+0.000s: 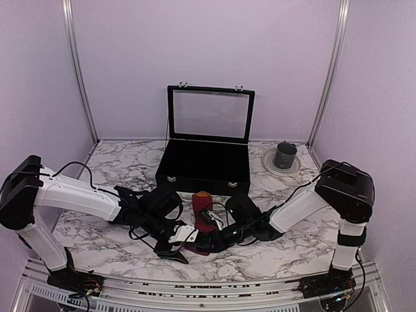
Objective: Roll the socks
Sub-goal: Roll the sock at the center of the board.
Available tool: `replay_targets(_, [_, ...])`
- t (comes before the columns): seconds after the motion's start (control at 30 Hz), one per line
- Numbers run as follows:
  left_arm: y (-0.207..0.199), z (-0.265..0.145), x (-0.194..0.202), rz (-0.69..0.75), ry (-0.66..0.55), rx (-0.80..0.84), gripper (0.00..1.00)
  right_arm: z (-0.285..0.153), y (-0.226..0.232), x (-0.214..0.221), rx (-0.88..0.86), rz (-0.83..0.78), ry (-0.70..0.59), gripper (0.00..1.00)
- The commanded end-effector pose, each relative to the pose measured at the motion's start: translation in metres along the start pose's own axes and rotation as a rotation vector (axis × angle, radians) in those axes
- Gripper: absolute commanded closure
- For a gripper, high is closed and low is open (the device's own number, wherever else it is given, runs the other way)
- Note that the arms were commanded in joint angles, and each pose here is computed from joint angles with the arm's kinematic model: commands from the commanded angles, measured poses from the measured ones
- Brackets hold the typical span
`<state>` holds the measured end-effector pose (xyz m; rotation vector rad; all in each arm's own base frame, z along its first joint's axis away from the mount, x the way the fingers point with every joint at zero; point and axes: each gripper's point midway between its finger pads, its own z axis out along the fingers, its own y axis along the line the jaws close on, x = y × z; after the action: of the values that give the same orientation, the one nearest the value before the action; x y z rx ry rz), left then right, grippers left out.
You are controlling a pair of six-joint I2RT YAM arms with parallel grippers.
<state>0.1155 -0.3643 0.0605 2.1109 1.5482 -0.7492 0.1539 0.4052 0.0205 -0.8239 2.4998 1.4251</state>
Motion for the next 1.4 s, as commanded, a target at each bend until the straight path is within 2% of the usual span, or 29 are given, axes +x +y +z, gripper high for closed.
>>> replay_targets(0.0, [0.001, -0.001, 0.005, 0.03, -0.003, -0.028, 0.38, -0.004, -0.062, 0.048, 0.202, 0.197, 0.1, 1.0])
replay_targets(0.2, [0.011, -0.001, 0.004, 0.06, -0.008, -0.083, 0.42, -0.008, -0.063, 0.06, 0.148, 0.258, 0.121, 1.0])
replay_targets(0.43, [0.029, 0.006, 0.002, 0.144, -0.01, -0.156, 0.54, -0.007, -0.058, 0.068, 0.112, 0.292, 0.158, 1.0])
replay_targets(0.87, [0.037, 0.028, 0.028, 0.155, 0.09, -0.146, 0.68, -0.011, -0.053, 0.066, 0.083, 0.314, 0.176, 1.0])
replay_targets(0.97, [0.039, 0.031, 0.03, 0.151, 0.098, -0.154, 0.68, -0.011, -0.049, 0.064, 0.064, 0.315, 0.173, 1.0])
replay_targets(1.13, [0.041, 0.033, 0.033, 0.154, 0.111, -0.165, 0.58, -0.011, -0.047, 0.066, 0.054, 0.323, 0.185, 1.0])
replay_targets(1.37, [0.037, 0.028, 0.026, 0.148, 0.096, -0.162, 0.51, -0.012, -0.049, 0.064, 0.059, 0.33, 0.178, 1.0])
